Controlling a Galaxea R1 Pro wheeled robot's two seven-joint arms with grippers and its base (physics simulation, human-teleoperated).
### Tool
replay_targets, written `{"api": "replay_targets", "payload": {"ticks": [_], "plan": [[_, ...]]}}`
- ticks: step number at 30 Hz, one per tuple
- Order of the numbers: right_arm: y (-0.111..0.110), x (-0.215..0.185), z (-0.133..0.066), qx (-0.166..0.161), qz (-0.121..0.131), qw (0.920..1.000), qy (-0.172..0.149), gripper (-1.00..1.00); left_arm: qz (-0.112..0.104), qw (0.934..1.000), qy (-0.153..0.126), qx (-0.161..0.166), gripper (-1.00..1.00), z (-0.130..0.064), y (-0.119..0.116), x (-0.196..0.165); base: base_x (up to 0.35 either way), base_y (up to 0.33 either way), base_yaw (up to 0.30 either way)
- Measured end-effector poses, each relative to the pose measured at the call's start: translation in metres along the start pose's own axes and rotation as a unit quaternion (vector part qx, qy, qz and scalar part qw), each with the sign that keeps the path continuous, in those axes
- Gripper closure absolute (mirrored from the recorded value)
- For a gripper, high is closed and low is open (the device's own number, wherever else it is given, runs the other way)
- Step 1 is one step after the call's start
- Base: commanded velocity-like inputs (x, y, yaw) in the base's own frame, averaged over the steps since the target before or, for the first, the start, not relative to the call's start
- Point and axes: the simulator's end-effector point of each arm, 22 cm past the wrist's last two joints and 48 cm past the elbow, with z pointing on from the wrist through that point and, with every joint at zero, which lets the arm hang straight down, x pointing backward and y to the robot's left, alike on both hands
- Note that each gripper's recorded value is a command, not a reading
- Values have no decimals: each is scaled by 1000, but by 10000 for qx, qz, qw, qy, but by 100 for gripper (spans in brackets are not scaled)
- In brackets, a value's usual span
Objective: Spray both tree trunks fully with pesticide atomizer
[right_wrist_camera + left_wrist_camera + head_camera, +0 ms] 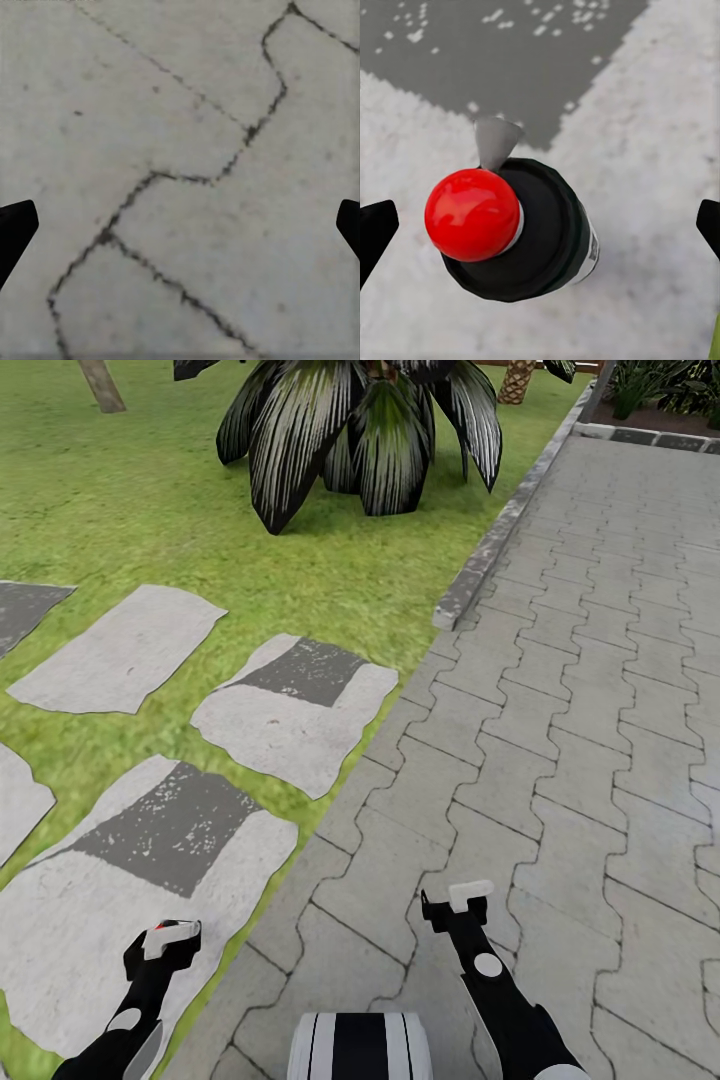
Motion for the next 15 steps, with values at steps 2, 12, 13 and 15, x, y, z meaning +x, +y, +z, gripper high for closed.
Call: {"api": "replay_targets", "payload": {"ticks": [2,12,13,15], "plan": [[0,0,0,0,0,10000,-2,-100,0,10000,0,-6,-100,0,1,0,0,0,0],[0,0,0,0,0,10000,-2,-100,-5,10000,-6,-15,100,0,2,0,0,0,0],[0,0,0,0,0,10000,-1,-100,-7,10000,-6,-16,100,0,2,0,0,0,0],[0,0,0,0,0,10000,0,-100,-7,10000,-7,-19,100,0,3,0,0,0,0]]}}
